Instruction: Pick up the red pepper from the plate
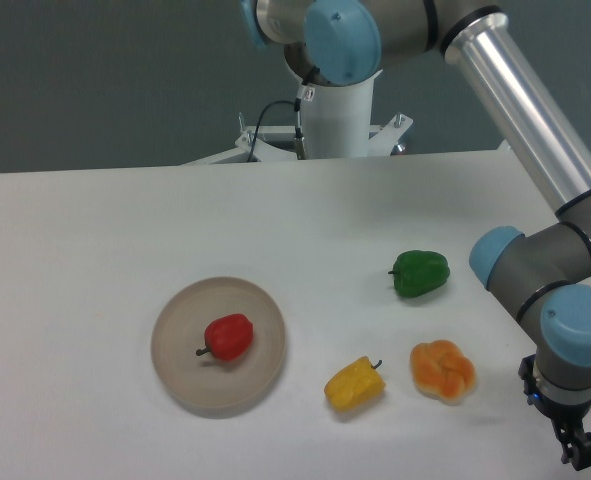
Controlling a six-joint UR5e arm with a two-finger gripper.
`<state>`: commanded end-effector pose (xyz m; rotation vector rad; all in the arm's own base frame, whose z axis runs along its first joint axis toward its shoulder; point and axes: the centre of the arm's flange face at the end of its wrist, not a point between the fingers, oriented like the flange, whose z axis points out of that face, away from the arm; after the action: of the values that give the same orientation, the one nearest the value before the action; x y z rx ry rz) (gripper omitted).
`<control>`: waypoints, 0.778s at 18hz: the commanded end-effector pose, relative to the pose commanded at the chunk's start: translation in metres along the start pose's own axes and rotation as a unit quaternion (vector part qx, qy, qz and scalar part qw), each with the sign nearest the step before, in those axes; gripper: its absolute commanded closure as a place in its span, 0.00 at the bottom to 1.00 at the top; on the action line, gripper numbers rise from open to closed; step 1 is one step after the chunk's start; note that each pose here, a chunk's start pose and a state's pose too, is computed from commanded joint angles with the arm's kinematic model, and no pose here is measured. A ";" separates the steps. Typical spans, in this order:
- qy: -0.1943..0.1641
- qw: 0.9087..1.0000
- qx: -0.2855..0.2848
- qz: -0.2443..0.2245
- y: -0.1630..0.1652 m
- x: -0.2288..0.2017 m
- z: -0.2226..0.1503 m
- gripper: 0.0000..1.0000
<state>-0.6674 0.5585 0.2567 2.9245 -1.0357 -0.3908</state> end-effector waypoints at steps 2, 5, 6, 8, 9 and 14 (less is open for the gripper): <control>0.002 1.000 0.001 -0.001 0.000 0.001 0.000 0.00; -0.003 1.000 -0.001 -0.004 -0.004 0.001 -0.010 0.00; -0.003 1.000 -0.001 -0.002 -0.011 0.001 -0.011 0.00; -0.001 1.000 0.000 -0.003 -0.014 0.004 -0.016 0.00; 0.001 1.000 0.000 -0.007 -0.018 0.008 -0.022 0.00; 0.007 0.999 0.005 -0.034 -0.042 0.032 -0.059 0.00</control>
<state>-0.6034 0.5673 0.3028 2.9727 -0.9419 -0.3669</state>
